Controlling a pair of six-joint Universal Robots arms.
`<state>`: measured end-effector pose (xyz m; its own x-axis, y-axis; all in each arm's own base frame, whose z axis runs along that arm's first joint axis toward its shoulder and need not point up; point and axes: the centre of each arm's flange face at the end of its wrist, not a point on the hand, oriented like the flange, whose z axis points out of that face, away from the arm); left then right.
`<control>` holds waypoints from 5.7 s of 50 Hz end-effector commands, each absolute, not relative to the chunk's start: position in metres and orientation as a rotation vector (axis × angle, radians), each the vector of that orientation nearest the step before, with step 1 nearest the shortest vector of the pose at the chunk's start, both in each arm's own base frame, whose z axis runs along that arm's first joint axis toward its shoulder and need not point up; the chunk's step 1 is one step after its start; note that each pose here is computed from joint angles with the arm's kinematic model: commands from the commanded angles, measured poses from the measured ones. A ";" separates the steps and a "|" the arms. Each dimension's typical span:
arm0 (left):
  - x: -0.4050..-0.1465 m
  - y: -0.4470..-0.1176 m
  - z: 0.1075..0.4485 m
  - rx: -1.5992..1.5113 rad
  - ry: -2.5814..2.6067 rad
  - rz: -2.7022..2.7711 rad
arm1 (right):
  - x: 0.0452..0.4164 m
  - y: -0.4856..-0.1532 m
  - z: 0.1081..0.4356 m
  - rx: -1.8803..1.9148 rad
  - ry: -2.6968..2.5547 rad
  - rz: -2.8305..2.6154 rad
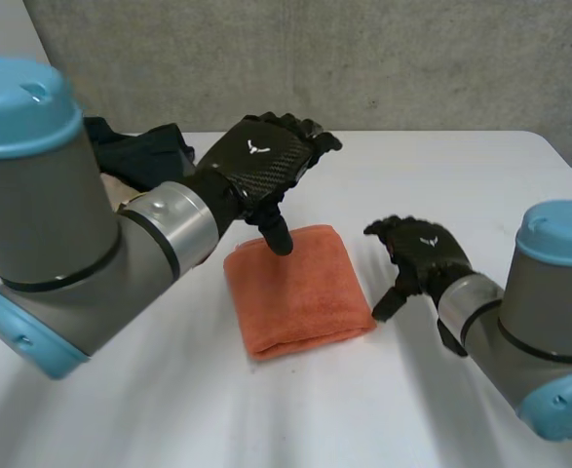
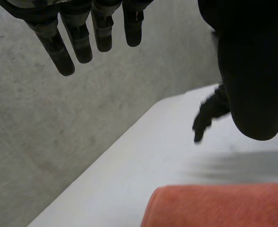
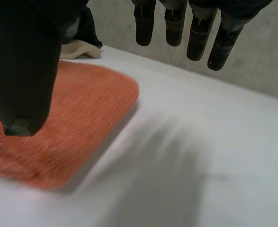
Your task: Fold the laundry.
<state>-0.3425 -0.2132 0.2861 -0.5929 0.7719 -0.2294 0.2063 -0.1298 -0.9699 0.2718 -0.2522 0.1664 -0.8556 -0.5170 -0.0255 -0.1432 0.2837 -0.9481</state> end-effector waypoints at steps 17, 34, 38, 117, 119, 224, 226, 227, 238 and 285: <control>-0.336 -0.218 0.283 -1.033 -1.728 1.664 | 0.299 -0.253 0.110 -0.533 2.237 -1.379; -0.336 -0.219 0.283 -1.031 -1.730 1.664 | 0.329 -0.262 0.104 -0.518 2.157 -1.359; -0.336 -0.218 0.282 -1.031 -1.731 1.663 | 0.331 -0.270 0.111 -0.502 2.131 -1.402; -0.333 -0.215 0.283 -0.973 -1.747 1.632 | -0.008 -0.499 0.225 -1.247 2.958 -2.681; -0.331 -0.218 0.283 -0.966 -1.753 1.640 | -0.003 -0.495 0.246 -1.197 2.866 -2.780; -0.408 -0.180 0.224 -0.804 -1.522 1.595 | 0.208 -0.281 0.173 -0.907 2.314 -1.813; -0.420 -0.156 0.204 -0.869 -1.543 1.512 | 0.199 -0.290 0.175 -0.868 2.338 -1.840; -0.421 -0.152 0.200 -0.882 -1.555 1.495 | 0.197 -0.292 0.176 -0.860 2.340 -1.851; -0.384 -0.193 0.239 -0.830 -1.612 1.667 | 0.189 -0.306 0.186 -0.844 2.328 -1.903; -0.216 -0.360 0.158 -0.714 -2.249 1.891 | 0.339 -0.330 0.132 -0.910 2.132 -1.366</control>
